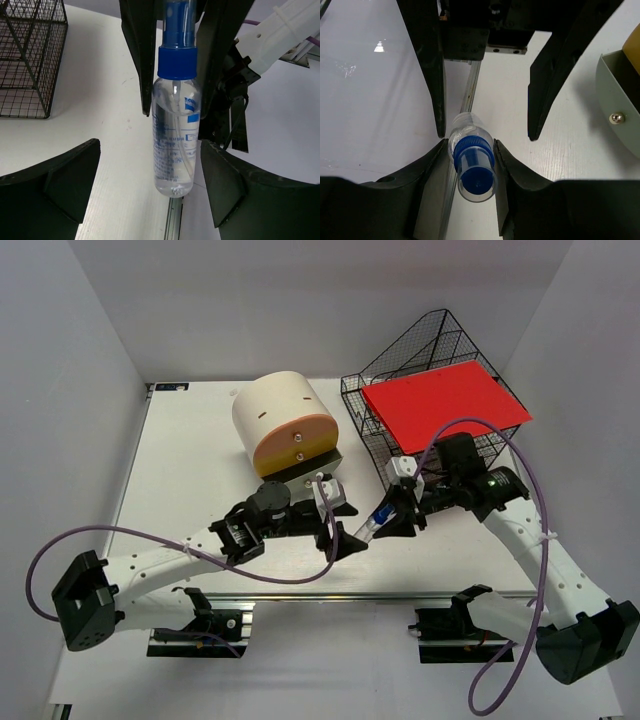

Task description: Organize the desk

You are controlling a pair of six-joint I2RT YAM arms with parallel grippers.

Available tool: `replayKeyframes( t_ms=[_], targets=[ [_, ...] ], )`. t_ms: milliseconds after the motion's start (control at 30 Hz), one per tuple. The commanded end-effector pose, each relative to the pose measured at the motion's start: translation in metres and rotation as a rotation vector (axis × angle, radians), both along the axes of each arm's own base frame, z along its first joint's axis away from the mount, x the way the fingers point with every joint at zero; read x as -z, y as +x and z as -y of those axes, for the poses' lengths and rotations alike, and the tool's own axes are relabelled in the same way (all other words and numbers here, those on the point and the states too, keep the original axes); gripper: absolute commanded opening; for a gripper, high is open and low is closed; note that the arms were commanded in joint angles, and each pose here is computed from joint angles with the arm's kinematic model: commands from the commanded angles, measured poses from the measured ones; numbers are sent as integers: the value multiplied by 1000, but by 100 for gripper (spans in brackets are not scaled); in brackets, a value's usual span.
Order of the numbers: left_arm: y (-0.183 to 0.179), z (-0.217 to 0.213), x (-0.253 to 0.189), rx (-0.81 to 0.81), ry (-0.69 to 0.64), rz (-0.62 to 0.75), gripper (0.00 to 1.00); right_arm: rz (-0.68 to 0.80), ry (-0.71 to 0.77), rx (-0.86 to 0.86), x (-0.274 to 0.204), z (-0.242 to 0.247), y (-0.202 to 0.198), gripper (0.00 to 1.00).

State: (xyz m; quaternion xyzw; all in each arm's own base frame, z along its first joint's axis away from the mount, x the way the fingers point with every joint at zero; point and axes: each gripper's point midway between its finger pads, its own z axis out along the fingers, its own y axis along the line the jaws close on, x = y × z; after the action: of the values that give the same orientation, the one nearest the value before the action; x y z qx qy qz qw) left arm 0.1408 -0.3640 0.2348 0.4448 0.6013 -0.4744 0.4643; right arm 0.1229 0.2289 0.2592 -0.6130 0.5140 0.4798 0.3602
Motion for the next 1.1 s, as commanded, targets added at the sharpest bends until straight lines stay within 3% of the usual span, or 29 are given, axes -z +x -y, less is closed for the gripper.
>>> replayKeyframes(
  t_ms=[0,200,567,700,733,800,833,900,933,967,1000,1067],
  targets=[
    [2,5,-16,-4,-25,6,90,44,37,-6,-11,-8,4,4],
    [2,5,-14,-4,-7,-5,80,54,18,13,-10,-12,8,3],
    [-5,15,-11,59,12,-44,32,41,11,23,-7,-16,11,4],
    [-8,16,-11,82,17,-51,8,35,8,31,-6,-16,12,8],
    [-8,16,-11,82,19,-51,0,39,7,33,-6,-16,12,11],
    [-8,15,-10,83,30,-46,0,44,5,45,-5,-15,14,20],
    [-7,15,-12,81,30,-39,0,49,2,53,-5,-15,15,34],
    [-2,9,-12,54,52,-34,0,66,-8,79,-3,-13,19,54],
    [1,7,-12,44,60,-35,0,74,-11,94,-3,-13,21,74],
    [2,2,-12,35,83,-22,0,78,-14,104,-3,-12,22,82],
    [3,0,-13,34,98,-5,0,102,-17,129,-4,-11,26,88],
    [5,-8,-9,12,152,0,0,133,-27,172,-4,-8,32,89]
  ],
)
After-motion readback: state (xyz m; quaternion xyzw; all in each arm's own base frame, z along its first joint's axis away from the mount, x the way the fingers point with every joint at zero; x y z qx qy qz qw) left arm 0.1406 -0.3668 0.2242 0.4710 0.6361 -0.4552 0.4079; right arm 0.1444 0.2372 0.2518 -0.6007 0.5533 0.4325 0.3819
